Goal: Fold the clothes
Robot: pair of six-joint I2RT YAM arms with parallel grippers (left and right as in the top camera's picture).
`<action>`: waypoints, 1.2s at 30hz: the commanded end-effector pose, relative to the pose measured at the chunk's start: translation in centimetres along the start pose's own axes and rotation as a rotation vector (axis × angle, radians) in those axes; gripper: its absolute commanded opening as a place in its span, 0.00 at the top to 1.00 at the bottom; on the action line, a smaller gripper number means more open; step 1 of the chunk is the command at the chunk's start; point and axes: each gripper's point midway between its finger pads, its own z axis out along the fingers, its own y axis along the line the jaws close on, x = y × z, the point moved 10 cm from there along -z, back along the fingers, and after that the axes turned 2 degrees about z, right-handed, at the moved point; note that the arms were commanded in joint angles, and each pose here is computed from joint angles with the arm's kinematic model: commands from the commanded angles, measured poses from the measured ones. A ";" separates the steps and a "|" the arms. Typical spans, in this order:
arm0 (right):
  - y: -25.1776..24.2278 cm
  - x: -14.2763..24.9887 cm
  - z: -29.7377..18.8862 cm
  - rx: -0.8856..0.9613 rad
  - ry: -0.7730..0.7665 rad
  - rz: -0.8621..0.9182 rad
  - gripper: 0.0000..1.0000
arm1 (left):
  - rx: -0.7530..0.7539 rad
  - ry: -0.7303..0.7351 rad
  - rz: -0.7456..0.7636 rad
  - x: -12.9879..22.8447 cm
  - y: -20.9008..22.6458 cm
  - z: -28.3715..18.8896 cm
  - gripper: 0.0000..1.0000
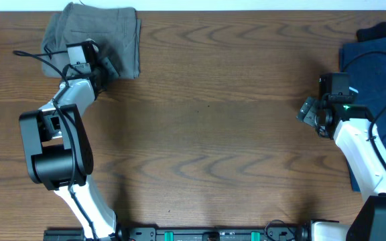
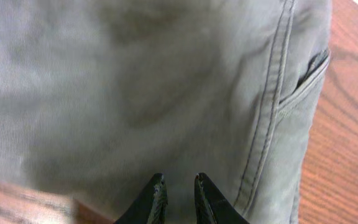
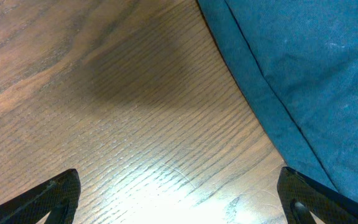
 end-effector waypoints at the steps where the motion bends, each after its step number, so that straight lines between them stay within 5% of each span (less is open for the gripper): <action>1: 0.0 -0.5 -0.4 0.005 -0.026 0.001 0.01 | -0.004 0.012 0.014 0.0 0.1 -0.3 0.81; 8: 0.0 -0.5 -0.4 0.005 -0.026 0.001 0.01 | -0.012 0.034 0.017 0.3 0.2 -0.3 0.94; 25: 0.0 -0.5 -0.4 0.005 -0.026 0.001 0.01 | -0.049 0.158 0.022 2.7 1.0 0.3 0.94; 36: 0.0 -0.5 -0.4 0.005 -0.026 0.001 0.01 | 0.014 0.034 0.045 -0.7 -1.3 -5.0 0.94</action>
